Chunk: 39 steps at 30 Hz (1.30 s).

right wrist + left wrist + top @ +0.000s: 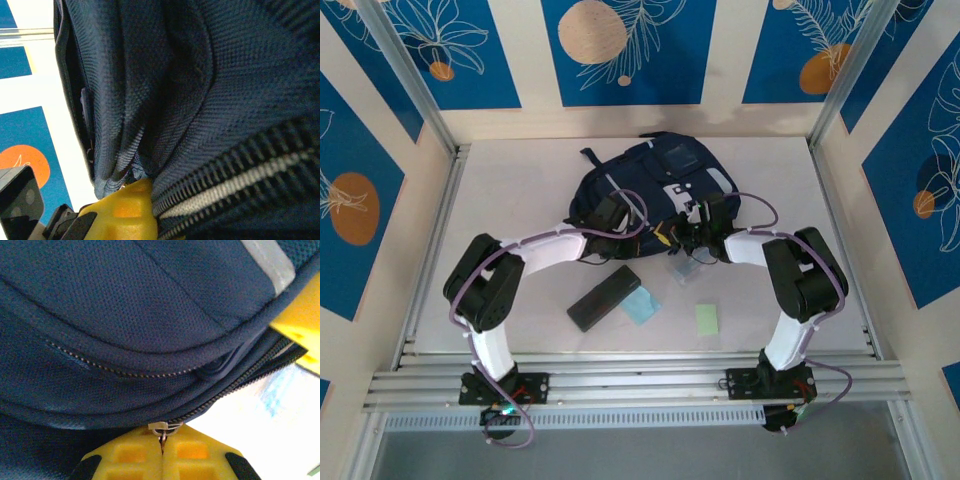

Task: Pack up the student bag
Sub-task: Unzip the student bag at the top-center of the table.

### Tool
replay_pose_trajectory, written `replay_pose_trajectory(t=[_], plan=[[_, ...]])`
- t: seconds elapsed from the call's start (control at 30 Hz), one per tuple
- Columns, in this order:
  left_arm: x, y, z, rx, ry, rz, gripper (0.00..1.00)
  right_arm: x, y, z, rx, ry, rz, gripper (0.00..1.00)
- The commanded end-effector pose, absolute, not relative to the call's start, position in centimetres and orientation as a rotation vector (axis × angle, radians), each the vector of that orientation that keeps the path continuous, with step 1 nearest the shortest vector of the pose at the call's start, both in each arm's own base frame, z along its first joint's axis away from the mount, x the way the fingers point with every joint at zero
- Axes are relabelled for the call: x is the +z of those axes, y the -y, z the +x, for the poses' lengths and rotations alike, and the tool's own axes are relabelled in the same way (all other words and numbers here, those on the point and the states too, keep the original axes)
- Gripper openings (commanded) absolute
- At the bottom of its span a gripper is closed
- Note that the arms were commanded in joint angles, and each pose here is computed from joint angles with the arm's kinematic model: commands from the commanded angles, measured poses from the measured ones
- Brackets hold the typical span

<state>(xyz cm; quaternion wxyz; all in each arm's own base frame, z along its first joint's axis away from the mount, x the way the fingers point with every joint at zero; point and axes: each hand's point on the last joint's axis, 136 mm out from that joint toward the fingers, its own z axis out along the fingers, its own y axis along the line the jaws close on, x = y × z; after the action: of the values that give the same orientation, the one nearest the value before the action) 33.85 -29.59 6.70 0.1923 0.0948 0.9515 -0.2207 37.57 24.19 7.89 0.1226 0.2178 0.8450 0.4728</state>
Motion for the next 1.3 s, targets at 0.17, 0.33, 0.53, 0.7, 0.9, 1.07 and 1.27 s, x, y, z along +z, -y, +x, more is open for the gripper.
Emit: replay_pose_trajectory(t=[0.17,0.33,0.53,0.7,0.9,1.07,1.27], plan=[[6.1,21.7,32.7,-0.301,-2.875,0.387,0.00,9.0,-21.7,38.6,1.210,-2.456,0.610,0.00],[6.6,19.3,33.6,-0.204,-2.906,0.436,0.00,9.1,-20.7,38.7,1.166,-2.456,0.615,0.00],[8.7,20.9,34.4,-0.379,-2.903,0.444,0.00,9.7,-18.3,40.4,1.137,-2.430,0.614,0.00],[12.3,27.0,33.3,-0.650,-2.856,0.579,0.00,11.7,-15.2,43.7,1.093,-2.390,0.562,0.00],[15.3,33.7,32.3,-0.894,-2.773,0.696,0.00,15.3,-12.9,46.1,1.076,-2.370,0.506,0.07],[15.4,38.3,33.2,-0.993,-2.717,0.714,0.00,17.1,-12.9,41.8,1.169,-2.386,0.552,0.61],[15.1,40.6,34.4,-1.026,-2.683,0.706,0.00,16.3,-13.6,35.7,1.257,-2.393,0.696,0.95]])
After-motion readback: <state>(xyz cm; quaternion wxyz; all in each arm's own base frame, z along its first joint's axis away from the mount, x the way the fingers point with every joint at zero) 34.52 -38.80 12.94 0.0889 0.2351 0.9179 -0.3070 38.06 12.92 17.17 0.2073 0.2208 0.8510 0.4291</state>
